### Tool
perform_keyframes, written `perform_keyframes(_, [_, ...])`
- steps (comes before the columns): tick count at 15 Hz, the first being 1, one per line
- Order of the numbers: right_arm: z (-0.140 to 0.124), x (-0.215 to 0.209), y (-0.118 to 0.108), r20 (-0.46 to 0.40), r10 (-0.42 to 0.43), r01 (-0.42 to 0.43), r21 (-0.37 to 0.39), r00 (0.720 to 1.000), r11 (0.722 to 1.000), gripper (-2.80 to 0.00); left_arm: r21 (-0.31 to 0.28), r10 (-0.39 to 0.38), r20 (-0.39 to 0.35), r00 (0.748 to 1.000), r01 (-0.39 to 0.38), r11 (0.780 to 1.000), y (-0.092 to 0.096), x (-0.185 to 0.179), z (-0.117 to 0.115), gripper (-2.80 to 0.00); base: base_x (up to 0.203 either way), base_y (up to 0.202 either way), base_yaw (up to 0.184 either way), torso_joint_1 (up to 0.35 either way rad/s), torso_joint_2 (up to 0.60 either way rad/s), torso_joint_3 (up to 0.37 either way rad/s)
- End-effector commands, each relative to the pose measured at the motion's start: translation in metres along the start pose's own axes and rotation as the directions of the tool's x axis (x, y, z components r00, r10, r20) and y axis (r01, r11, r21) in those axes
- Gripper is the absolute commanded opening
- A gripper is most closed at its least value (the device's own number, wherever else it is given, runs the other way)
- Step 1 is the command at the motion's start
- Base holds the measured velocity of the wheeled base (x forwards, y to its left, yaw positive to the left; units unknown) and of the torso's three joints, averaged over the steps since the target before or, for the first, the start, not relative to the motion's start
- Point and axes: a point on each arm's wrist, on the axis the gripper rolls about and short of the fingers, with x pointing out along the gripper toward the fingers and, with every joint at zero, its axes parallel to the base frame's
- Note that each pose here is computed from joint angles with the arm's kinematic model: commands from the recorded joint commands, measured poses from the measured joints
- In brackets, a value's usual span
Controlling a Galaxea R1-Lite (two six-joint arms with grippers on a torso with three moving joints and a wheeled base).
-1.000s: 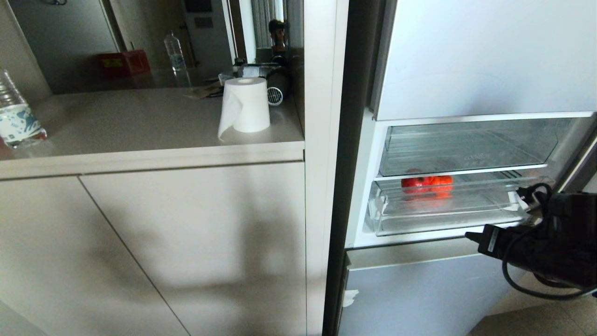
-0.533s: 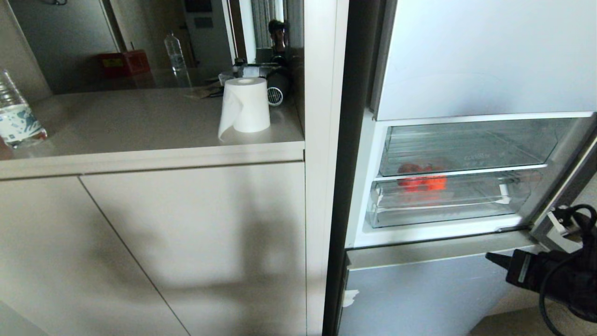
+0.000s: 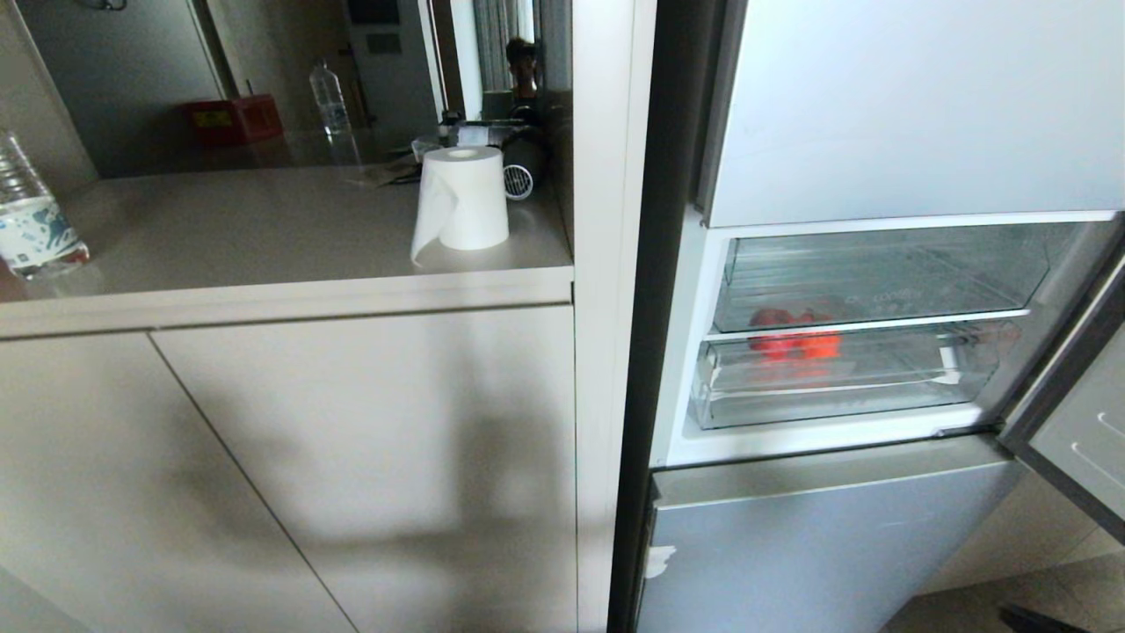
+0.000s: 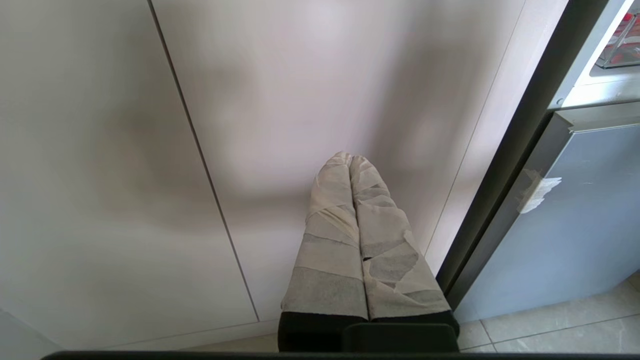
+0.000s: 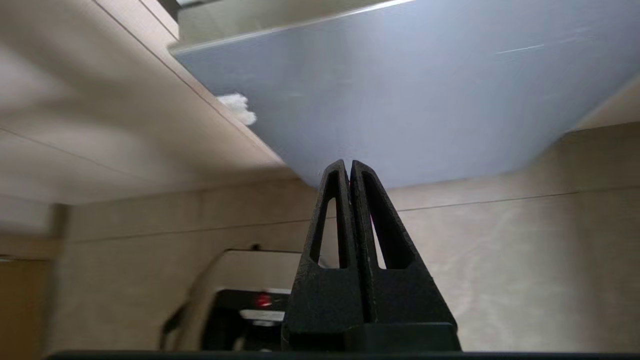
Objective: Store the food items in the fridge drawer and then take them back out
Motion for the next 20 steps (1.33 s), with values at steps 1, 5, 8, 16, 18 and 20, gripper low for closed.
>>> perform_keyframes(1, [-0.009,-0.021,0.002,0.107,0.008,-0.005,-0.021,0.994,1.000,-2.80,0.000,0.000,0.001,1.000,0.000,1.000,0.000,0.000,0.000,-2.80,0.000,0.000,0.000,0.000,0.00,0.000])
perform_keyframes(5, [-0.032,-0.045,0.000,0.184,-0.042,0.050,-0.040,0.982,0.998,-2.80,0.000,0.000,-0.001,1.000,0.000,1.000,0.000,0.000,0.000,-2.80,0.000,0.000,0.000,0.000,0.00,0.000])
perform_keyframes(8, [-0.050,-0.064,0.000,0.299,-0.030,0.059,-0.089,0.954,0.994,-2.80,0.000,0.000,0.000,1.000,0.000,1.000,0.000,0.000,0.000,-2.80,0.000,0.000,0.000,0.000,0.00,0.000])
perform_keyframes(16, [-0.071,-0.078,-0.003,0.480,-0.051,0.184,-0.233,0.876,0.955,-2.80,0.000,0.000,-0.001,1.000,0.000,1.000,0.000,0.000,0.000,-2.80,0.000,0.000,0.000,0.000,0.00,0.000])
perform_keyframes(18, [-0.071,-0.078,-0.003,0.479,-0.050,0.187,-0.243,0.876,0.952,-2.80,0.000,0.000,-0.001,1.000,0.000,1.000,0.000,0.000,0.000,-2.80,0.000,0.000,0.000,0.000,0.00,0.000])
perform_keyframes(20, [-0.072,-0.077,-0.002,0.472,-0.028,0.181,-0.282,0.881,0.942,-2.80,0.000,0.000,0.000,1.000,0.000,1.000,0.000,0.000,0.000,-2.80,0.000,0.000,0.000,0.000,0.00,0.000])
